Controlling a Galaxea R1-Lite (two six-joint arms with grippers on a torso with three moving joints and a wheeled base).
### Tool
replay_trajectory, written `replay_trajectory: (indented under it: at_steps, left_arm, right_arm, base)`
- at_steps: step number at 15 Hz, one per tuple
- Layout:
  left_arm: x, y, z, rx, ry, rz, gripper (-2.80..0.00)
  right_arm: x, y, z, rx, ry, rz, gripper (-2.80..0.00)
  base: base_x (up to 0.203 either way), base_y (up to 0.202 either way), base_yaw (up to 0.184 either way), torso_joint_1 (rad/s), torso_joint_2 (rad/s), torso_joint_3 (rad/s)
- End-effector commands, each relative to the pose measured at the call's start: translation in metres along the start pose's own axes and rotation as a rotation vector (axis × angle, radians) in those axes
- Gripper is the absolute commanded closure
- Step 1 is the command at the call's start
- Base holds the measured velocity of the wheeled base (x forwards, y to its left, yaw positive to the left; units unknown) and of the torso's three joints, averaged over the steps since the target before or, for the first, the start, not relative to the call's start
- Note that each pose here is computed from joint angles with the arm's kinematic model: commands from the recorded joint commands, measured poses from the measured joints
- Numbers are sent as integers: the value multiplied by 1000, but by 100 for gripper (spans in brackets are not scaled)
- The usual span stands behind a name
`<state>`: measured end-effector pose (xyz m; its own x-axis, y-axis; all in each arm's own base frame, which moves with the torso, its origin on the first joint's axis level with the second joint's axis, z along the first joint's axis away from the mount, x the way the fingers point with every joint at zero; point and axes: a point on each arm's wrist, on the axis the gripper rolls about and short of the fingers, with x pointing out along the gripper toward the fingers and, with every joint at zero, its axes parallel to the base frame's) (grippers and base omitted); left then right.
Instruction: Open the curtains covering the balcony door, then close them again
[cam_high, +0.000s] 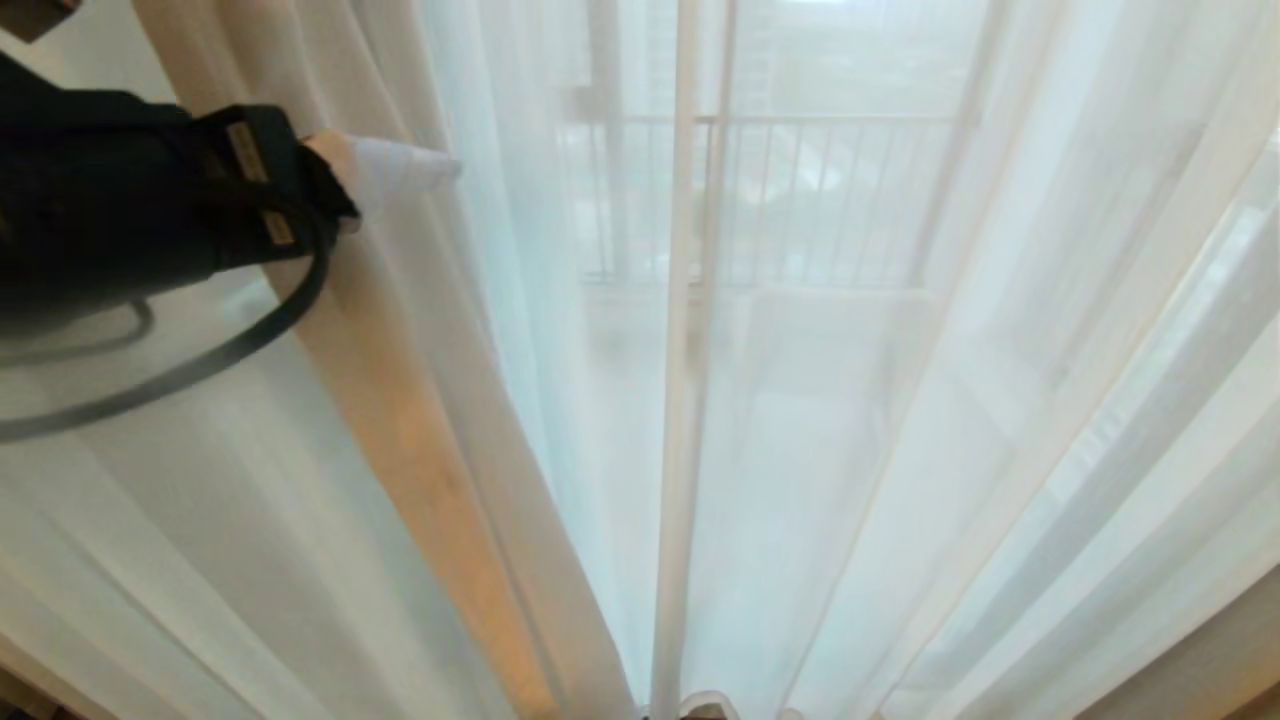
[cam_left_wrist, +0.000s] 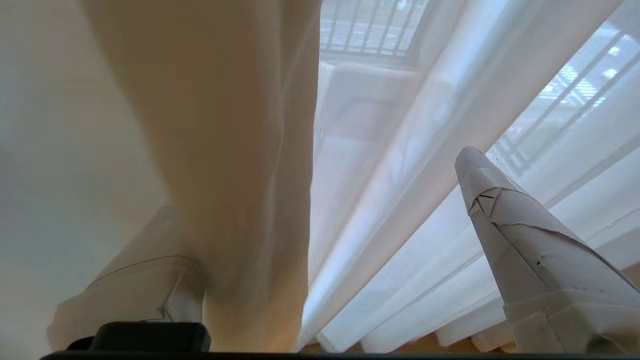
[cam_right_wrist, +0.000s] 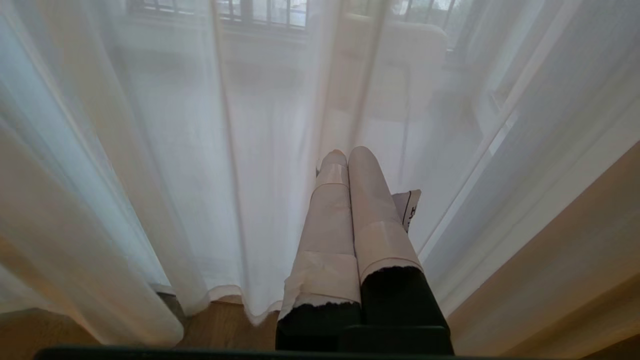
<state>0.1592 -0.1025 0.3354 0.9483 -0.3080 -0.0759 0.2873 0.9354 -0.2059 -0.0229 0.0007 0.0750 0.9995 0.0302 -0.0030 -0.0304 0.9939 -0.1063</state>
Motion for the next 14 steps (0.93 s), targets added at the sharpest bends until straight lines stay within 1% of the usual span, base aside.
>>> replay_trajectory:
  at_steps: [1,3,6,9,11,14]
  left_arm:
    - [-42,21,-3,-12,-34,39,-280]
    - [-61,35,-10,-12,-29,75,-280]
    - [-88,48,-24,-9,2,114,-280]
    - [-109,56,-39,-8,36,151,-280]
    - [-121,60,-46,-8,40,177,-280]
    - [-138,67,-57,-13,41,254,-280]
  right_arm:
    - [0,0,0,-1,2,1,0]
    - [0,0,0,-1,2,1,0]
    - [0,0,0,-1,2,1,0]
    - [0,0,0,-1,2,1,0]
    - [0,0,0,-1,2,1,0]
    - [0,0,0,-1,2,1,0]
  base:
    - [0,0,0,0,0,0]
    - [0,0,0,0,0,0]
    - [0,0,0,0,0,0]
    - [0,0,0,0,0,0]
    - [0,0,0,0,0,0]
    - [0,0,0,0,0,0]
